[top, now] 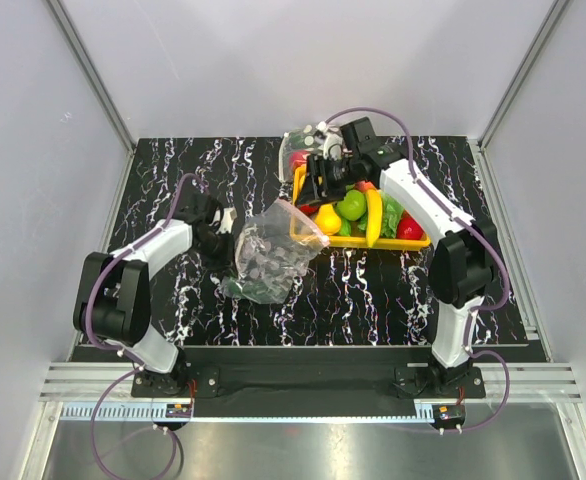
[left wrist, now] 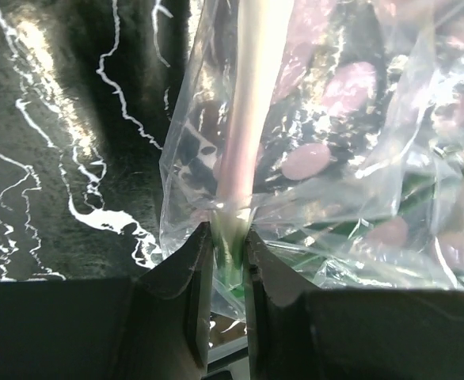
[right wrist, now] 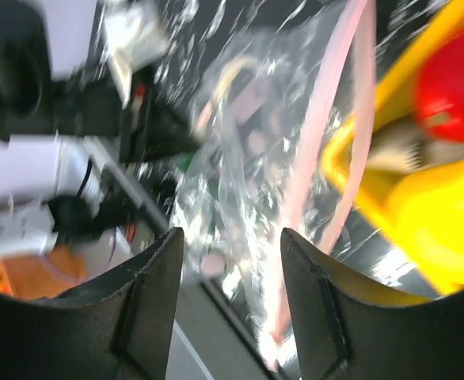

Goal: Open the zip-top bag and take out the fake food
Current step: Adjust the zipper food storage bag at the center of the board.

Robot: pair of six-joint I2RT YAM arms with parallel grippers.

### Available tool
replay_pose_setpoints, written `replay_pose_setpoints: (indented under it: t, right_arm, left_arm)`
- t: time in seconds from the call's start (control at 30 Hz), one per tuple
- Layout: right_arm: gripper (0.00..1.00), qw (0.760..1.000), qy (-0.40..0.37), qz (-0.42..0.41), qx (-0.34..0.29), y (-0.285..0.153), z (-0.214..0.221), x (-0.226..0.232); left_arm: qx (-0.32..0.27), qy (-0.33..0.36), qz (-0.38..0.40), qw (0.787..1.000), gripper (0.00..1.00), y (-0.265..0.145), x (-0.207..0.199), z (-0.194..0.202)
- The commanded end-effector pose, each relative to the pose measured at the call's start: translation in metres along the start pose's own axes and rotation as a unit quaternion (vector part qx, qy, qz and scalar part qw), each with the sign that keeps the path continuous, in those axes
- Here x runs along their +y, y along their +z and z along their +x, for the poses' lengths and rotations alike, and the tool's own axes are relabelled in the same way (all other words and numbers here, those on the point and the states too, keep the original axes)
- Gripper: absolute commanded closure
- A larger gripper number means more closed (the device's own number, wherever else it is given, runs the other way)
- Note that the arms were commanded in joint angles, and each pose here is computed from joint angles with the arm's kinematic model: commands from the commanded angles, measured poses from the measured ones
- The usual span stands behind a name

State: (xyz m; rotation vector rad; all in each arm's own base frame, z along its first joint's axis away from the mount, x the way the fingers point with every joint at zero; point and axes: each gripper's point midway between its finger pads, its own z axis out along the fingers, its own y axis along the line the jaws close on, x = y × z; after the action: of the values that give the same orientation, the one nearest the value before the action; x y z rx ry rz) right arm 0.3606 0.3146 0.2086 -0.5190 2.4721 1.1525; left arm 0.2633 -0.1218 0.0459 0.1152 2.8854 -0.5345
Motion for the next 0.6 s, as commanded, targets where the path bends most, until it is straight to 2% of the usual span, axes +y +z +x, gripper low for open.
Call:
replay_pose_setpoints:
  t: [0.0, 0.17, 0.37, 0.57]
  right_arm:
    - [0.41, 0.995, 0.008, 0.048, -0.087, 0.002, -0.045, -0.018]
    - [0.41, 0.989, 0.005, 0.111, -0.101, 0.01, -0.055, -0.052]
    - [0.42, 0.973, -0.008, 0.221, -0.062, 0.011, -0.031, -0.105]
    - [0.45, 0.968, -0.014, 0.247, -0.032, 0.007, -0.001, -0.122]
  left_arm:
    - [-0.035, 0.021, 0.031, 0.999, 0.9, -0.008, -0.012, -0.013]
    - [-0.043, 0.026, 0.036, 0.998, 0.91, -0.01, -0.014, -0.011]
    - [-0.041, 0.027, 0.032, 0.998, 0.91, -0.008, -0.012, -0.009]
    - [-0.041, 0.027, 0.028, 0.998, 0.9, -0.008, -0.01, -0.009]
